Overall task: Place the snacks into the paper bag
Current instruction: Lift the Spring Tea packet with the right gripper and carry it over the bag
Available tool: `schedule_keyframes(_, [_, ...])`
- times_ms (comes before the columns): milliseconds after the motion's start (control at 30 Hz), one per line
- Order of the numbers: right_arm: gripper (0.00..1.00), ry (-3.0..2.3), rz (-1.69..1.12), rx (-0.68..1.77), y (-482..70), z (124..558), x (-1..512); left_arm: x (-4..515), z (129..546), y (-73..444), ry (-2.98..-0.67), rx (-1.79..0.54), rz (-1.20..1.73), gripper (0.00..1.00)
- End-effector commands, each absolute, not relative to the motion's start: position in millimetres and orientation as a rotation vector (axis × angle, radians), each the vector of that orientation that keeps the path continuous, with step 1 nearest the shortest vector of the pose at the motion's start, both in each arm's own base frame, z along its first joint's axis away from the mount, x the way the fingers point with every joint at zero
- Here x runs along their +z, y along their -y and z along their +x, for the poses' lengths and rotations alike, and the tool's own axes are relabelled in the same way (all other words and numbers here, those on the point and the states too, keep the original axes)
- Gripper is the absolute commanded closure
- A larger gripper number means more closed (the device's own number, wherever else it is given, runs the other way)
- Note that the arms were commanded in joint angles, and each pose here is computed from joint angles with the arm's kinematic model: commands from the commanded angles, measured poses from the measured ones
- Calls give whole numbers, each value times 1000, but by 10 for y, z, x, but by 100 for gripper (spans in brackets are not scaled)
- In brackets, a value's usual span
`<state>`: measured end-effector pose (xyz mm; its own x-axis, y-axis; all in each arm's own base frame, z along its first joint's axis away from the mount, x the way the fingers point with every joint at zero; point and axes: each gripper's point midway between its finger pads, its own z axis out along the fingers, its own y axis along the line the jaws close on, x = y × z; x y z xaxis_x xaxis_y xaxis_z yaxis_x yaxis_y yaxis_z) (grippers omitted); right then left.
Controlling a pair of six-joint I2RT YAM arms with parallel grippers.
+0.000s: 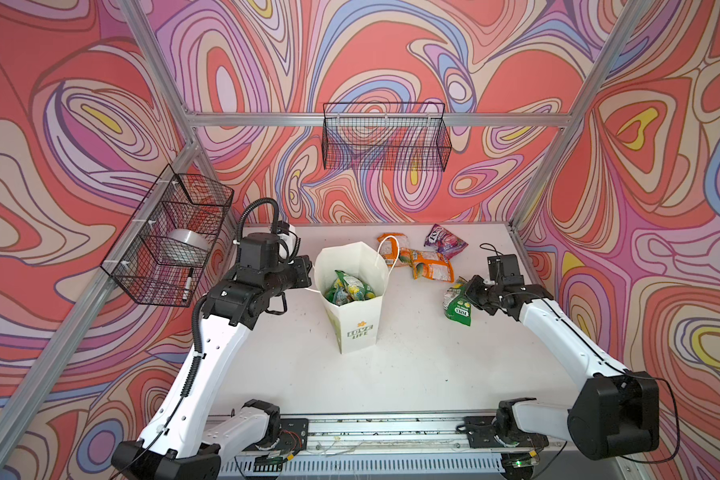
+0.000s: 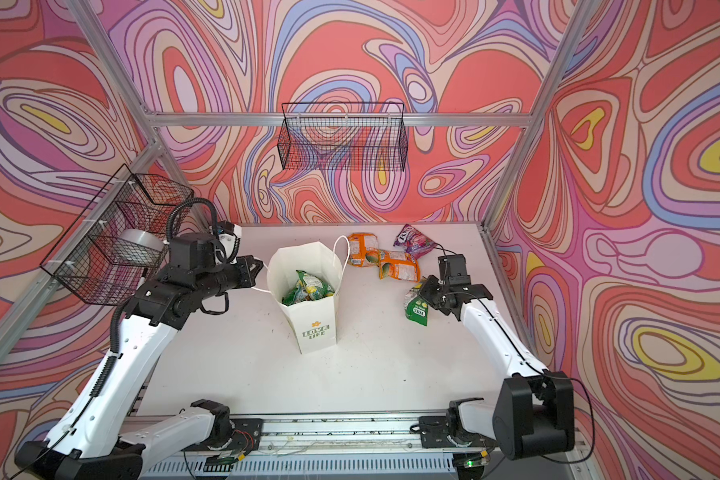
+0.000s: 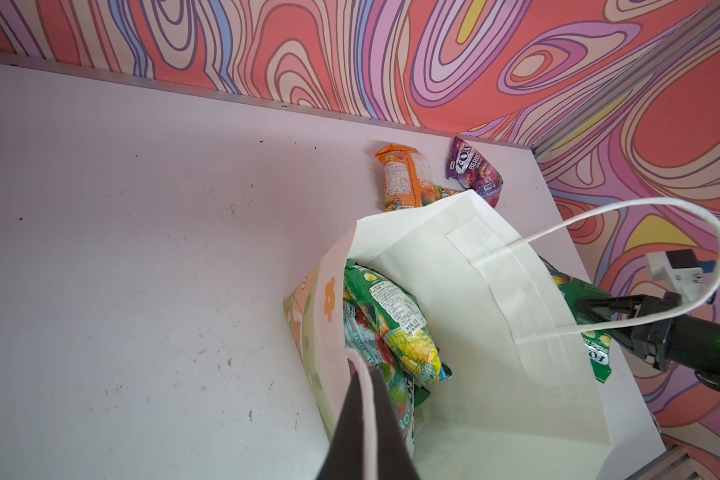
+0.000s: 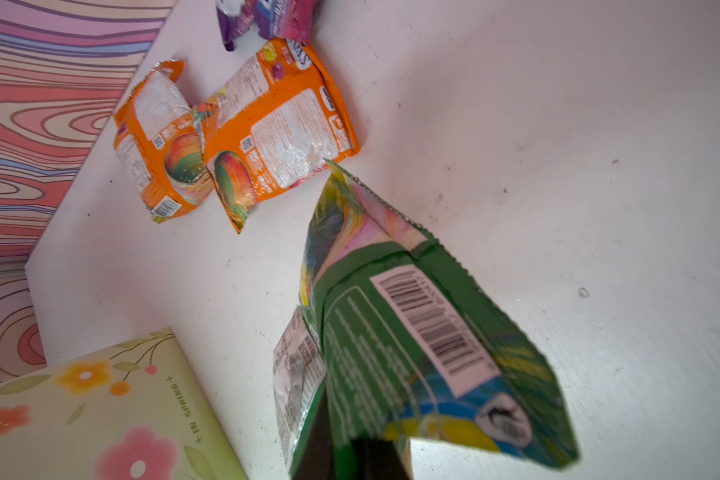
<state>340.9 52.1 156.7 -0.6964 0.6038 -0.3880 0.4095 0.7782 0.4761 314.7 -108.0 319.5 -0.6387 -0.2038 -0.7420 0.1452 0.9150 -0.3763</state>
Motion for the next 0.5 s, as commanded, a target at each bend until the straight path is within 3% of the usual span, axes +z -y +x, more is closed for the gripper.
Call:
schedule_keyframes(0, [100, -2398, 670, 506, -569, 3407, 1884, 3349, 3160, 1066, -2140, -517, -29, 100])
schedule_keyframes(467, [100, -2294, 512, 523, -658, 3350, 2624, 3285, 3195, 1127, -2170, -547, -21, 100])
